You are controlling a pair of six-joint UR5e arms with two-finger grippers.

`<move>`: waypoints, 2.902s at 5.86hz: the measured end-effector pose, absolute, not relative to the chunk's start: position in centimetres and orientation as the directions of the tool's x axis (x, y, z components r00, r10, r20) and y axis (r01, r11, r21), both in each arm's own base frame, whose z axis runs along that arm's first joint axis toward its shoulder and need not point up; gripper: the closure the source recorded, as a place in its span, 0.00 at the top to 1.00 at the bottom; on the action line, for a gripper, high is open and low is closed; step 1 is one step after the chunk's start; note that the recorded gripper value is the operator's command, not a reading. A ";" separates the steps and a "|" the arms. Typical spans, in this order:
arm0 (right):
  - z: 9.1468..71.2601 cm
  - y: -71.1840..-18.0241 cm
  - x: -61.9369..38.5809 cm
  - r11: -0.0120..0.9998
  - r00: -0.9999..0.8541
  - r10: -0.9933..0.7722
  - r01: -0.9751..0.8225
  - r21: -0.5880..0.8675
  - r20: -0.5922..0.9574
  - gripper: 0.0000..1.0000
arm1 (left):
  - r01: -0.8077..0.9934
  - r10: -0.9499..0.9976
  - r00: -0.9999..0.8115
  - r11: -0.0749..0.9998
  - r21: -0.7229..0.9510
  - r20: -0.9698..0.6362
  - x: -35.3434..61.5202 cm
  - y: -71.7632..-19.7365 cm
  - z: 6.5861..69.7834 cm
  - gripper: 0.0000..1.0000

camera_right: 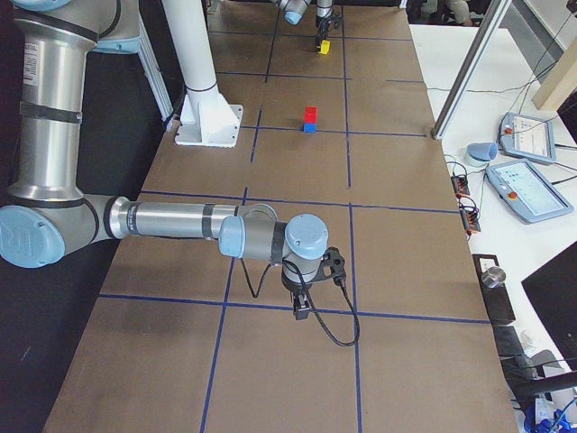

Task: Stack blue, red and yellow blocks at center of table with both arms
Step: 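Reach the left gripper to the yellow cube and grasp it, then carry the yellow cube with the left gripper above the red cube, then lower the yellow cube onto the red cube and open the left gripper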

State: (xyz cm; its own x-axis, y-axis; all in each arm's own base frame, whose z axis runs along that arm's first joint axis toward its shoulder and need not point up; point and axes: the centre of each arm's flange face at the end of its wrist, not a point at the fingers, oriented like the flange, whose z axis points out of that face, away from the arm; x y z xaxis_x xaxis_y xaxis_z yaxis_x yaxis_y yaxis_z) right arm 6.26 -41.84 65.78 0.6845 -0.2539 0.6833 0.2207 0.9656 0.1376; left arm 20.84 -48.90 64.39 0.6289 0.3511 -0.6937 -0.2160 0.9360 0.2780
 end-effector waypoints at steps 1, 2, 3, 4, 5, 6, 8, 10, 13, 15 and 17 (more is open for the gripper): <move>65.8 -41.8 6.3 0.966 0.685 -0.254 0.221 0.138 0.683 1.00 | -0.204 0.354 0.622 0.934 0.292 -0.699 21.4 -49.8 62.8 0.06; 65.8 -41.8 6.3 0.966 0.685 -0.254 0.221 0.138 0.683 1.00 | -0.163 0.330 0.614 0.942 0.295 -0.716 22.1 -50.9 60.0 0.06; 65.7 -41.8 6.3 0.965 0.685 -0.255 0.221 0.139 0.683 1.00 | -0.103 0.280 0.602 0.956 0.275 -0.747 23.4 -52.1 55.9 0.06; 65.7 -41.8 6.3 0.965 0.685 -0.255 0.221 0.139 0.683 1.00 | -0.056 0.216 0.586 0.972 0.228 -0.781 25.9 -53.0 50.5 0.06; 65.7 -41.9 6.3 0.965 0.685 -0.255 0.221 0.139 0.683 1.00 | -0.027 0.143 0.579 0.987 0.157 -0.803 29.6 -53.3 43.8 0.06; 65.7 -41.9 6.3 0.965 0.685 -0.256 0.221 0.140 0.682 1.00 | -0.007 0.069 0.594 0.997 0.081 -0.802 34.4 -53.1 35.6 0.06; 65.6 -41.9 6.3 0.965 0.685 -0.256 0.221 0.141 0.682 1.00 | 0.033 -0.027 0.633 0.999 -0.008 -0.774 44.6 -49.2 20.9 0.07; 65.7 -42.0 6.3 0.965 0.685 -0.256 0.221 0.140 0.682 1.00 | 0.056 -0.042 0.620 0.998 -0.009 -0.783 51.4 -43.8 13.6 0.08; 65.6 -42.0 6.3 0.965 0.685 -0.257 0.221 0.141 0.682 1.00 | 0.056 -0.019 0.647 0.998 0.022 -0.762 57.2 -40.3 11.7 0.08; 65.6 -42.0 6.3 0.965 0.684 -0.257 0.221 0.142 0.682 1.00 | 0.077 -0.025 0.649 0.996 0.033 -0.760 56.9 -41.1 11.5 0.08; 65.6 -42.0 6.3 0.965 0.685 -0.256 0.221 0.141 0.682 1.00 | 0.090 -0.030 0.652 0.995 0.038 -0.757 56.4 -42.0 11.6 0.08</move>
